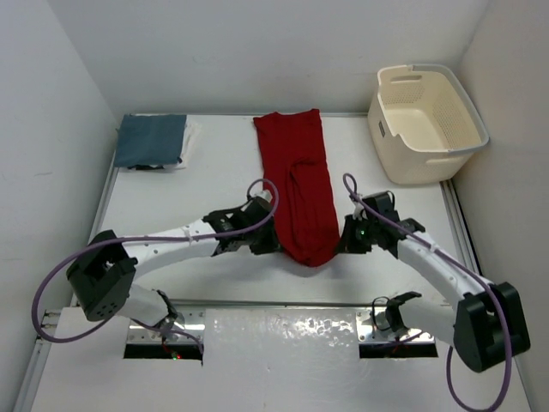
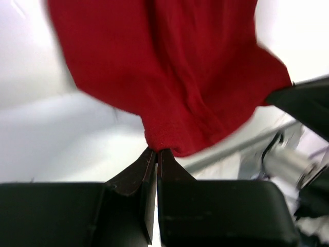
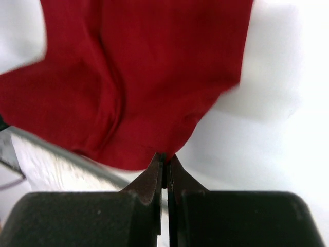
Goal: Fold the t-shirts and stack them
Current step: Grab the bottom of the folded rectangular tshirt with both arms, then fold the folded rectangular tshirt in 1/3 of the way
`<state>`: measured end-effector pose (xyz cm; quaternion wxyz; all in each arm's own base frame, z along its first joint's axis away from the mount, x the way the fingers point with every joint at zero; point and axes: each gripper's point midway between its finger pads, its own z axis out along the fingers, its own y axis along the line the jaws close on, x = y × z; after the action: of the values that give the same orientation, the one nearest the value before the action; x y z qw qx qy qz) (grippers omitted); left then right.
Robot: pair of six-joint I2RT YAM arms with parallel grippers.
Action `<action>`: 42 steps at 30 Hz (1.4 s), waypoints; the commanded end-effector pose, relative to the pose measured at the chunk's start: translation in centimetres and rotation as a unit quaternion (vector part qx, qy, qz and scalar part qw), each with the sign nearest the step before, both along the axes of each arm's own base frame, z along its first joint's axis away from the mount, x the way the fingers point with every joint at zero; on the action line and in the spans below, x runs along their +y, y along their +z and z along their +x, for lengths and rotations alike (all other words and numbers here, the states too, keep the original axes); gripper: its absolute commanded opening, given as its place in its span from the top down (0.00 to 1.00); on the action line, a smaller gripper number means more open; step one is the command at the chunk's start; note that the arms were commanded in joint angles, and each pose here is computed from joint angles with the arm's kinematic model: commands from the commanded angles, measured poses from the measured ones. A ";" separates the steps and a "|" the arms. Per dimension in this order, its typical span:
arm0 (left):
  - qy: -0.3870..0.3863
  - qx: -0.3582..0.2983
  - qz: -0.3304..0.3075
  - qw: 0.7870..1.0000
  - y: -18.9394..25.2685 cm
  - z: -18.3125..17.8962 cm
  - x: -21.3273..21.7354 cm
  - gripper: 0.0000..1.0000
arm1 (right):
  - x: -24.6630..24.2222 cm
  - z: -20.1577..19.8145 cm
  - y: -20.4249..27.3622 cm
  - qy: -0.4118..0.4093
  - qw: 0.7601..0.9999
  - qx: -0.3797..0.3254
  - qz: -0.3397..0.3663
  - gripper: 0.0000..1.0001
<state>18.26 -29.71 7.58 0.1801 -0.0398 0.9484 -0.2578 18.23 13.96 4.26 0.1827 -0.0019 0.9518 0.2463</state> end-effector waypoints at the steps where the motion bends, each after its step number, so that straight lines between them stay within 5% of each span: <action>1: 0.026 -0.054 -0.012 0.998 2.4 4.9 0.4 1.00 | 0.3 5.2 2.8 -0.018 0.998 -0.064 -0.017 1.00; 7: 0.053 -0.119 -0.018 0.991 6.4 12.1 0.7 1.00 | 1.2 12.1 6.2 -0.036 0.991 -0.127 -0.022 1.00; 22: 0.096 -0.158 -0.014 0.983 7.9 26.8 3.7 1.00 | 2.5 28.1 7.9 -0.058 0.980 -0.181 -0.053 1.00; 40: 0.082 -0.114 0.014 0.990 1.9 32.8 5.2 1.00 | 1.5 35.1 4.1 -0.091 0.982 -0.156 -0.064 0.95; 42: 0.069 -0.110 0.008 0.991 1.8 33.2 4.7 0.75 | 1.4 35.6 3.9 -0.099 0.980 -0.158 -0.063 0.83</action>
<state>49.88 -24.70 8.29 0.2908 -0.0882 0.9269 -0.2203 52.05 15.85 6.65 0.3283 0.0300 0.9303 0.1609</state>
